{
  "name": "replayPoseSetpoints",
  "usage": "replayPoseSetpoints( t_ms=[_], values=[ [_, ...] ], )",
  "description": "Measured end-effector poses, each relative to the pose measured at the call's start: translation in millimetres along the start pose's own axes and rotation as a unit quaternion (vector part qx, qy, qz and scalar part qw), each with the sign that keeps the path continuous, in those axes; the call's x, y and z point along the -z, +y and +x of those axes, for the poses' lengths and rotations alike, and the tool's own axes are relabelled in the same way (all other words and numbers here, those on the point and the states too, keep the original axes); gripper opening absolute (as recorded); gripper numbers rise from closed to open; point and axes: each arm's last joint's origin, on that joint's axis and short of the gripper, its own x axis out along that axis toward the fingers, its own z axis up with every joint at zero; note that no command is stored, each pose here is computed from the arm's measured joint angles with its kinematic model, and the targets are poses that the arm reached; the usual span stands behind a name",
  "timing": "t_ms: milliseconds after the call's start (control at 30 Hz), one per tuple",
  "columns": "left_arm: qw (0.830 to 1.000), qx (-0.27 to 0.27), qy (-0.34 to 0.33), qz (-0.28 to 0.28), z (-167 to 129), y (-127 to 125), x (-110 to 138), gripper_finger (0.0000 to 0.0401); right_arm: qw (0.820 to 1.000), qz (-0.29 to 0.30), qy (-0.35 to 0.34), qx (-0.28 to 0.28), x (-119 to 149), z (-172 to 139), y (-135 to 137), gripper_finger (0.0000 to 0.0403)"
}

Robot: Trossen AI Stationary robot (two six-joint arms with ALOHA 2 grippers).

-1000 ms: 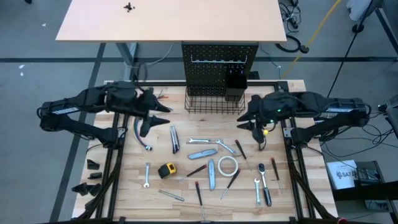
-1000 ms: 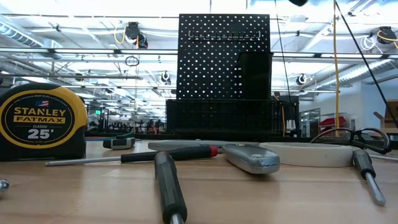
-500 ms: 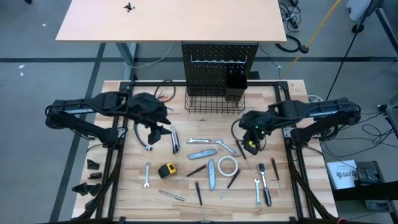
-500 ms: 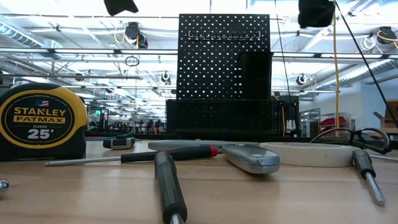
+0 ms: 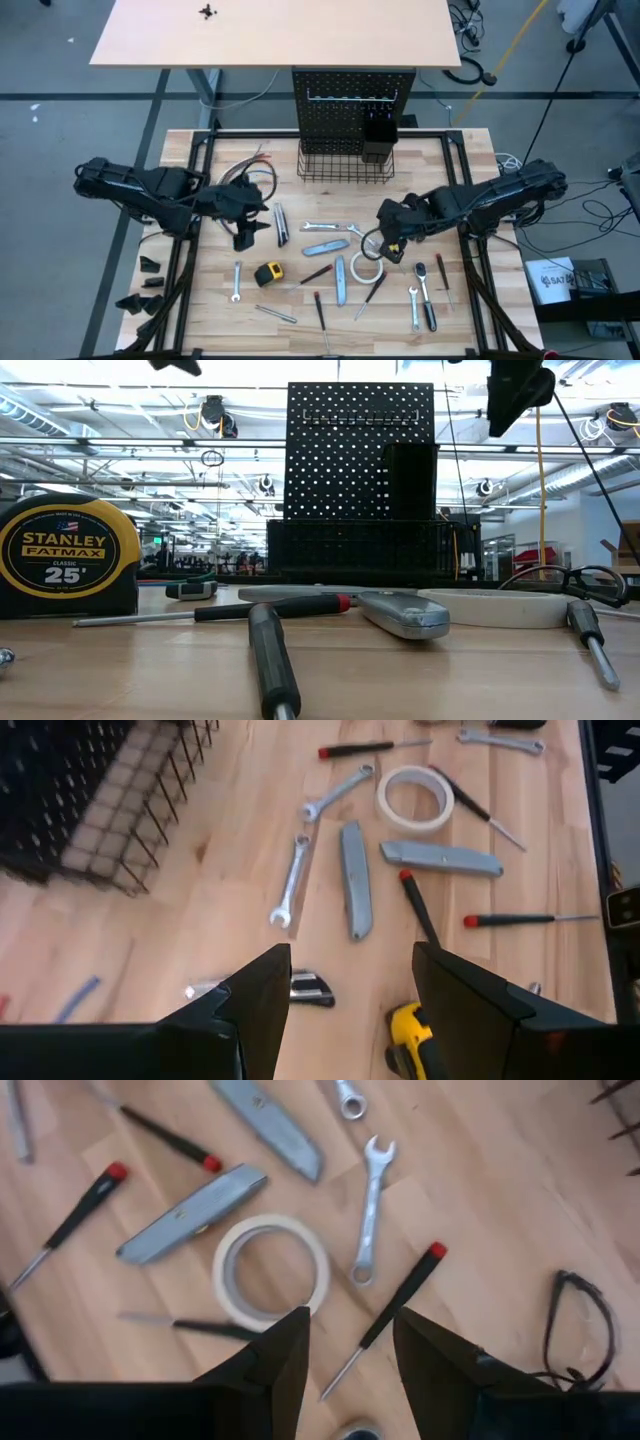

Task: Hang tools onto peg board
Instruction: Hang the nut driver onto the pegboard

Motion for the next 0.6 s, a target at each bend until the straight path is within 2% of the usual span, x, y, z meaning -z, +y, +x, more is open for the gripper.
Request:
replayPoseSetpoints(
  t_ms=[167,300,500,600],
  values=[
    [0.999,0.012,-0.011,-0.031,15,5,38,0.0215,0.999,0.023,-0.012,0.018,1,9,3,0.0141],
    [0.996,0.022,-0.056,-0.069,19,14,57,0.0215,0.998,0.049,-0.014,0.023,11,34,-3,0.0141],
    [0.988,0.009,-0.117,-0.102,24,21,63,0.0215,0.992,0.116,-0.027,0.048,30,68,-19,0.0141],
    [0.985,0.008,-0.133,-0.106,29,21,59,0.0215,0.989,0.127,-0.039,0.059,37,82,-25,0.0141]
  ],
)
